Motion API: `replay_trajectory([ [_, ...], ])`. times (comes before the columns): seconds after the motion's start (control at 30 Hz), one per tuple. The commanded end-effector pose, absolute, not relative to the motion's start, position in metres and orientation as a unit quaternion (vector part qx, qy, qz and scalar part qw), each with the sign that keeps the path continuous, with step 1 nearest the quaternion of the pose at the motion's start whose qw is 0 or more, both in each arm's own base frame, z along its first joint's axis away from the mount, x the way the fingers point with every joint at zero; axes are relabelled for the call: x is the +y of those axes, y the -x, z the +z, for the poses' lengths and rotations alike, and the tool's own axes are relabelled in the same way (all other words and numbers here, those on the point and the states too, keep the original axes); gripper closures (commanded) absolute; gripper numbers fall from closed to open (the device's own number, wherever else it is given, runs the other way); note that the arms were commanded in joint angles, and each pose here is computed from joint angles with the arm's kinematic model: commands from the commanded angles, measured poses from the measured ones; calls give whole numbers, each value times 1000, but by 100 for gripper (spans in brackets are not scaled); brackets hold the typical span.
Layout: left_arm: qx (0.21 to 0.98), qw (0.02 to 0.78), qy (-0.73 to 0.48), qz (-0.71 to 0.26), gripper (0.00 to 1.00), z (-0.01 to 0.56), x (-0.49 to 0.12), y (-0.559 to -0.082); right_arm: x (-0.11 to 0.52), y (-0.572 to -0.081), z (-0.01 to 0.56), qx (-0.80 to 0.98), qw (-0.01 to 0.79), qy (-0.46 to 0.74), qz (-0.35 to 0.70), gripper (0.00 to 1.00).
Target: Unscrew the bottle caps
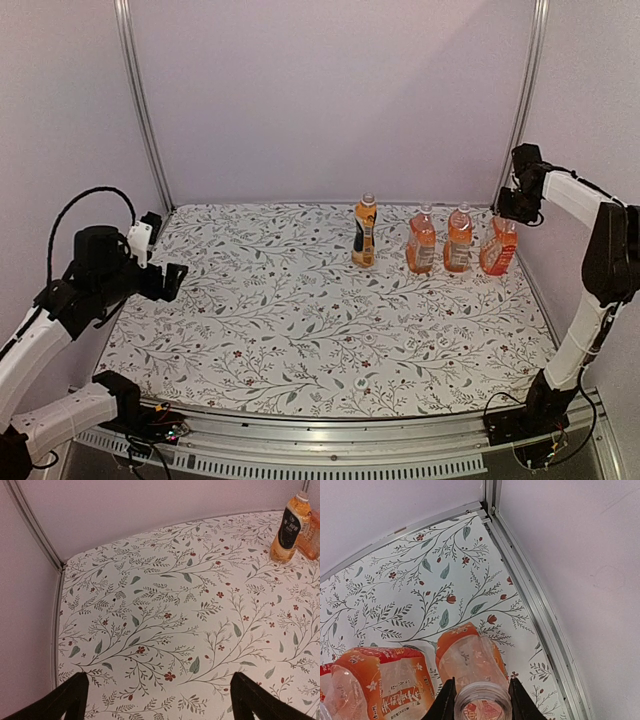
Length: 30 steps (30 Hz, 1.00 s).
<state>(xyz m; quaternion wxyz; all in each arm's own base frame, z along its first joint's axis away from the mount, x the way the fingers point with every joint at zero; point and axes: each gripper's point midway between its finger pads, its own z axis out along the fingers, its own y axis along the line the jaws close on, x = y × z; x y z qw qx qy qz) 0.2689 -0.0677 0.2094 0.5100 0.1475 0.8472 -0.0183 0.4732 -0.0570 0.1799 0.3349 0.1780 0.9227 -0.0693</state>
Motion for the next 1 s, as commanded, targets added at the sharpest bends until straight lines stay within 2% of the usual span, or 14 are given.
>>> replay_trajectory([
  [0.0, 852, 504, -140, -20, 0, 202, -63, -267, -51, -488, 171, 925, 330, -172, -70, 100],
  [0.13, 851, 506, -139, -22, 0, 204, -62, -267, -51, -493, 162, 928, 322, -169, -75, 100],
  [0.17, 851, 505, -139, -22, 0, 204, -62, -266, -51, -493, 162, 928, 323, -169, -76, 96],
  [0.2, 851, 506, -138, -21, 1, 204, -62, -266, -51, -493, 162, 929, 322, -168, -76, 89],
  [0.27, 851, 505, -138, -22, 0, 204, -62, -267, -51, -493, 163, 929, 320, -168, -75, 63],
  [0.3, 852, 505, -139, -22, 0, 204, -62, -267, -50, -493, 164, 929, 321, -167, -73, 56],
  [0.37, 851, 505, -140, -25, 0, 204, -63, -266, -49, -493, 168, 929, 322, -165, -71, 47],
  [0.53, 850, 506, -142, -35, 0, 205, -66, -265, -48, -493, 181, 929, 328, -157, -71, 35],
  [0.63, 850, 506, -143, -37, 0, 205, -67, -264, -45, -493, 187, 930, 328, -152, -66, 23],
  [0.7, 849, 508, -144, -37, 1, 205, -67, -265, -43, -491, 193, 930, 329, -149, -62, 7],
  [0.73, 848, 509, -143, -37, 1, 205, -67, -265, -40, -490, 197, 931, 330, -145, -63, 2],
  [0.97, 849, 513, -123, -35, 1, 204, -62, -266, -16, -470, 258, 915, 385, -118, -35, 1],
])
